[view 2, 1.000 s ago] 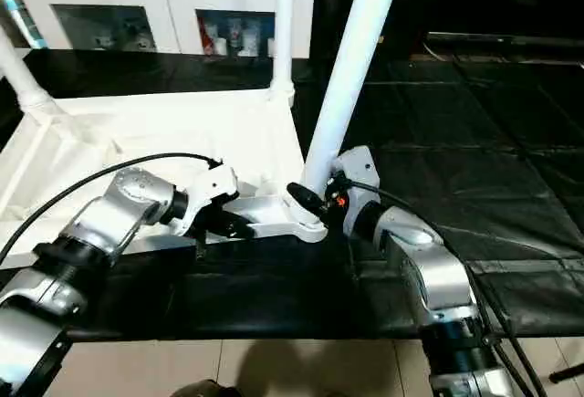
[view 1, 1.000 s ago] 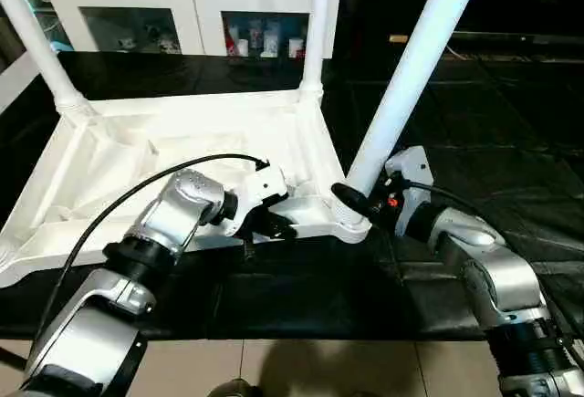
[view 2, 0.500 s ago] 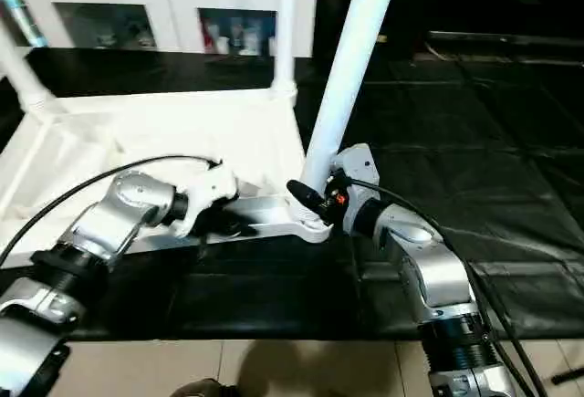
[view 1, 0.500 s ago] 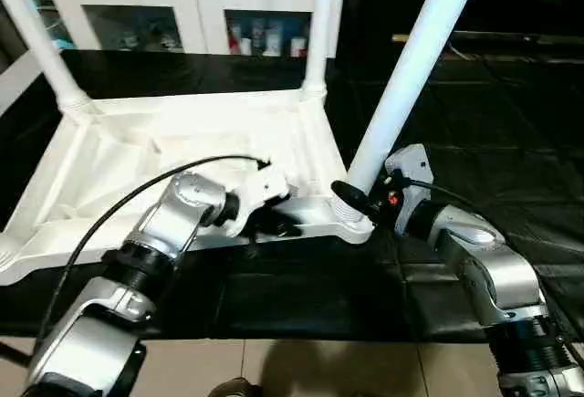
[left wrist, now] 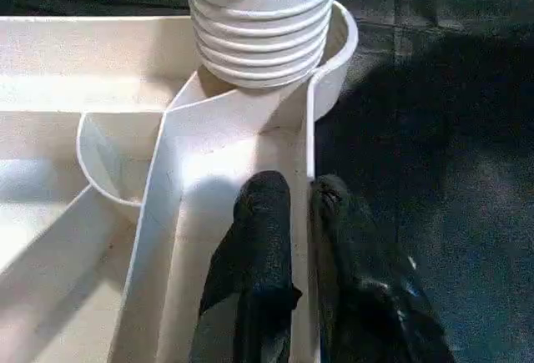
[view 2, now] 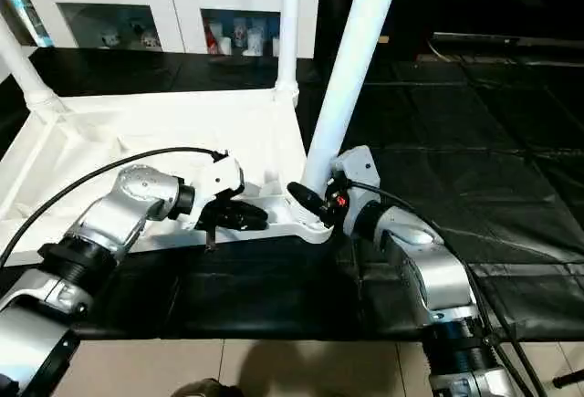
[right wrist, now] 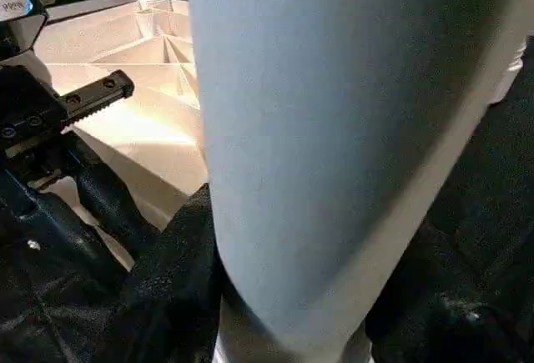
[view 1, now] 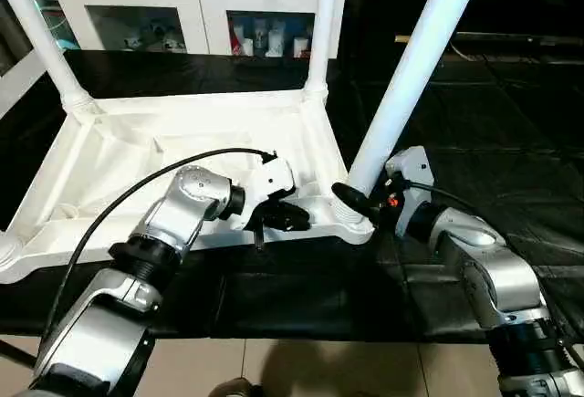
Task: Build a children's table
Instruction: Insert table leg to table base
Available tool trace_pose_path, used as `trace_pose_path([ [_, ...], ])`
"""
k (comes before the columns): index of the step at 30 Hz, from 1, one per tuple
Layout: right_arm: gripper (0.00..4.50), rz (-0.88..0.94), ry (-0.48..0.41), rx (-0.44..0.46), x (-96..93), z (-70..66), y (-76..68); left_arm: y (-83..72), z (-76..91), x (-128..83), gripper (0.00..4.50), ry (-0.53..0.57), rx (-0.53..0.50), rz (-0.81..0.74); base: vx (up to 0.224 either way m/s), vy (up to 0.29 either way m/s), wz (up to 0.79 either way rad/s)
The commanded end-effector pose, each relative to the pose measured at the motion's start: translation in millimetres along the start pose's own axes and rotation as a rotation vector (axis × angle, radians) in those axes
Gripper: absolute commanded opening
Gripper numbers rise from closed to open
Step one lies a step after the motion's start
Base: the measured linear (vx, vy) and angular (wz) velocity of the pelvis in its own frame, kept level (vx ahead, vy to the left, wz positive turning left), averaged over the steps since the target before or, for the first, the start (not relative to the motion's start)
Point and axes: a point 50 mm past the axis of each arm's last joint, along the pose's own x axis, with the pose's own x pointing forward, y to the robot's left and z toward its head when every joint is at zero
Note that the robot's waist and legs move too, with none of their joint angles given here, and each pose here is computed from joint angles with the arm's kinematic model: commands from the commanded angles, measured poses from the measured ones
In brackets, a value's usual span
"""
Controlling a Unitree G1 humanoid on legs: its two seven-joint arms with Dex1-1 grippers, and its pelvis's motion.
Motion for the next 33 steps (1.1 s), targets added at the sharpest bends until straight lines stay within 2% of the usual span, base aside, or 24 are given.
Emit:
trace_pose_path([
  [1,1.94,-0.004,0.004,0.002,-1.2,-0.8,-0.2,1.7,0.4,0.4,0.88,0.027,0.005,-0.011,0.0,0.0,0.0],
  [5,1.94,-0.005,0.004,0.002,-1.0,-0.9,-0.5,2.4,-0.4,1.1,1.06,0.034,0.013,-0.01,0.0,0.0,0.0],
  [14,1.94,-0.004,0.003,0.0,-0.6,-1.0,-0.3,2.2,-2.7,0.1,1.06,0.033,-0.002,-0.031,0.0,0.0,0.0],
  [16,1.94,-0.003,0.003,0.0,-0.6,-0.9,-0.4,2.4,-2.7,0.2,0.77,0.033,-0.003,-0.03,0.0,0.0,0.0],
  [25,1.94,0.001,0.006,-0.002,-0.5,-0.7,-0.4,2.0,-6.9,-0.2,0.04,0.066,-0.008,-0.051,0.0,0.0,0.0],
  [33,1.94,0.009,0.011,-0.001,-0.2,-1.4,-1.1,2.3,-5.1,-0.8,0.04,0.054,-0.001,-0.06,0.0,0.0,0.0],
])
